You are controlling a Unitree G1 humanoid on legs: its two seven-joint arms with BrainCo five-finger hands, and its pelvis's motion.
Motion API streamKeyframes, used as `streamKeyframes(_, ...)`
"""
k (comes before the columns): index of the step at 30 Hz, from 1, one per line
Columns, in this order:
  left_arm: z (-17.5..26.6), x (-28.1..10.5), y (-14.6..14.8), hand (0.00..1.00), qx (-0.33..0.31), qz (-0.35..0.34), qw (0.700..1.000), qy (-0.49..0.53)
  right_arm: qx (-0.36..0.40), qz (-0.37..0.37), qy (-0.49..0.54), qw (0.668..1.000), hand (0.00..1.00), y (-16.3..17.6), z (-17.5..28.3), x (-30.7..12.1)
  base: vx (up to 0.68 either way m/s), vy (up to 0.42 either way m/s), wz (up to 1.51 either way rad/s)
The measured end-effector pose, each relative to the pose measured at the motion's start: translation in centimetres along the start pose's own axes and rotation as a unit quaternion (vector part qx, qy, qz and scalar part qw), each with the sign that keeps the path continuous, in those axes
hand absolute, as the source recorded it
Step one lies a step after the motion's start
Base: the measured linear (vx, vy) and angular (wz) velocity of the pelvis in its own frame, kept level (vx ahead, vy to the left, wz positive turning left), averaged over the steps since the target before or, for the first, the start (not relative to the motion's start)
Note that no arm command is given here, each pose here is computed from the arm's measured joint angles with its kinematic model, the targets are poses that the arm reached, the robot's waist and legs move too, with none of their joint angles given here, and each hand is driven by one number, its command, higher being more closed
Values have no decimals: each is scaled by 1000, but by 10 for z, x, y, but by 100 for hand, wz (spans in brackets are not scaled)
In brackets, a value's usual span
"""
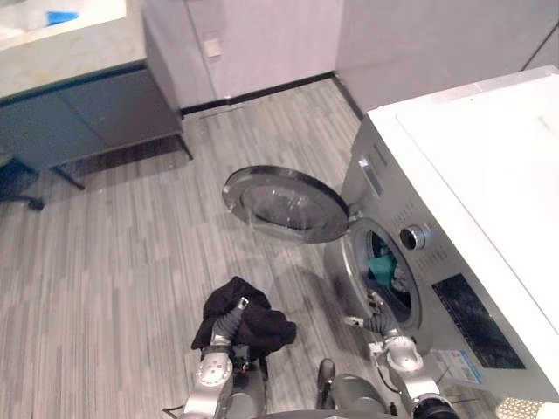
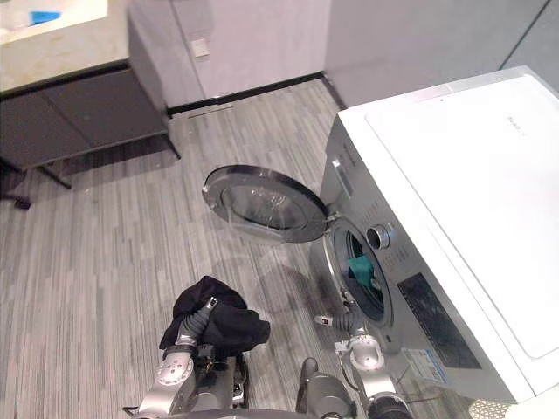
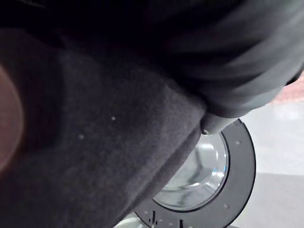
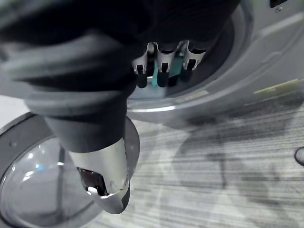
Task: Pick up the laundry basket with both hands and put the clothes into the washing machine.
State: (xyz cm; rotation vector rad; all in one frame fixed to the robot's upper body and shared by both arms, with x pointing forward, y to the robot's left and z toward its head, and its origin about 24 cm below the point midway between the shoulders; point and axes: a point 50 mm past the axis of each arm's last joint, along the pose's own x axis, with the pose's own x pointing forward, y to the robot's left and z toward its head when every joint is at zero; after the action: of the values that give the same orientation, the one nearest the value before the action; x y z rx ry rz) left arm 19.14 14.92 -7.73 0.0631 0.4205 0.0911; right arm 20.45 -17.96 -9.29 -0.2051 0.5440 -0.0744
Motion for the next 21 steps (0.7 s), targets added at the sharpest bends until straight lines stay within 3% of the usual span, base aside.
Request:
streamKeyframes(3,-1,-2,-12,100,-5,-21,1000,3,-13,-13,3,1000,0,-9,-2,1,260,334,-132)
streamKeyframes(11,11,13,-4,100,100,-61,993,-22,-8,11,11,1000,0,13,-6,-3,76,272,-136)
streamKeyframes(21,21,20,8,100,149,-58,986,-42,-23,11,17,1000,0,9,-8,-2,53,-30,-103)
